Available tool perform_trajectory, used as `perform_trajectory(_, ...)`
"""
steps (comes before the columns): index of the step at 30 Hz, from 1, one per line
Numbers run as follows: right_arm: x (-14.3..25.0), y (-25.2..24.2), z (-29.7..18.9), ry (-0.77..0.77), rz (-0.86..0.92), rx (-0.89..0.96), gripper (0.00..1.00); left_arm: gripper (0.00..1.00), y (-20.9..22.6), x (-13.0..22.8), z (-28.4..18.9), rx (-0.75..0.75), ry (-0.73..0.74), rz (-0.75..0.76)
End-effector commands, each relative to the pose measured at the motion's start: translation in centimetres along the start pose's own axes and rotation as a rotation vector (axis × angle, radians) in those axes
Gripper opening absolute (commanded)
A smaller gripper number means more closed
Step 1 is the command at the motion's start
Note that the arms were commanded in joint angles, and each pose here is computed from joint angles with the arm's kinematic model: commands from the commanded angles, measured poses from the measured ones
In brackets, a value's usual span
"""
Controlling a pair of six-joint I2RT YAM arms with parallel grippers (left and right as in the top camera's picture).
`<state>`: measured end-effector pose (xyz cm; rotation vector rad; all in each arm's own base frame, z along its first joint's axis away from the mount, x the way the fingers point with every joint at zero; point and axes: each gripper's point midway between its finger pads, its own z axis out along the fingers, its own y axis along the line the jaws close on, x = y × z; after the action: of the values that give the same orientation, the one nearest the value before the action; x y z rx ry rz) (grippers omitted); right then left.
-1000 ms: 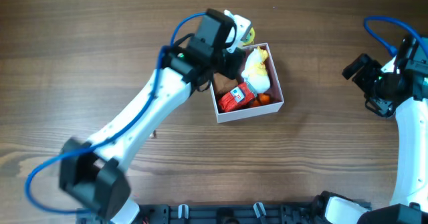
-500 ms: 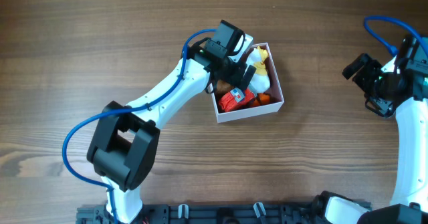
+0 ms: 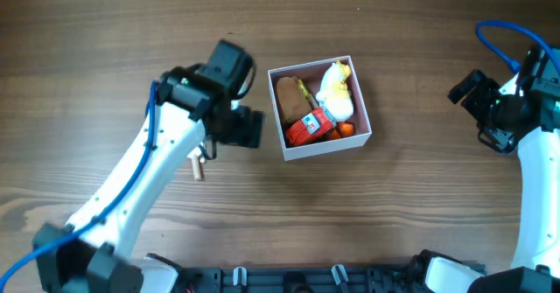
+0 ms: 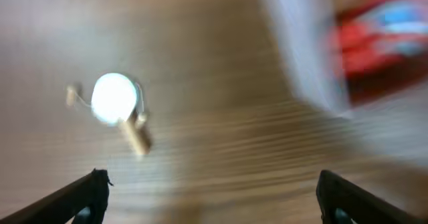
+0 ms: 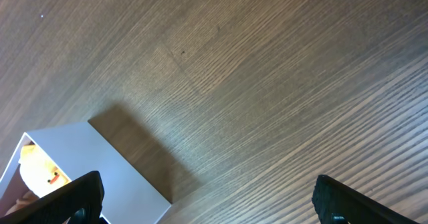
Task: Pack container
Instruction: 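Move the left gripper to the white pig rattle and grasp it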
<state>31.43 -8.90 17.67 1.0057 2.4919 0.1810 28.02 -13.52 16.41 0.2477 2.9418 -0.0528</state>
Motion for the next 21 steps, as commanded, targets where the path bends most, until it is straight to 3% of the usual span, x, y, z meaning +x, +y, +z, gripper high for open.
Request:
perform_trajectory(1,-0.1,0.3,-0.1,-0.002,0.011,-0.011,1.00,0.98,4.8,4.8,7.1,-0.117,0.161,-0.364)
perform_trajectory(7,-0.1,0.3,-0.1,-0.002,0.011,-0.011,1.00,0.78,7.1,7.6,11.9,-0.084,0.195,-0.491)
perform_trajectory(10,-0.1,0.3,-0.1,-0.002,0.011,-0.011,1.00,0.82,8.3,8.3,13.1,-0.091,0.191,-0.528)
perform_trajectory(12,-0.1,0.3,-0.1,-0.002,0.011,-0.011,1.00,0.79,8.6,8.4,13.5,-0.086,0.183,-0.511)
perform_trajectory(15,-0.1,0.3,-0.1,-0.002,0.011,-0.011,1.00,0.66,8.9,8.5,14.4,-0.098,0.159,-0.481)
perform_trajectory(21,-0.1,0.3,-0.1,-0.002,0.011,-0.011,1.00,0.55,9.0,8.5,15.7,-0.091,0.146,-0.417)
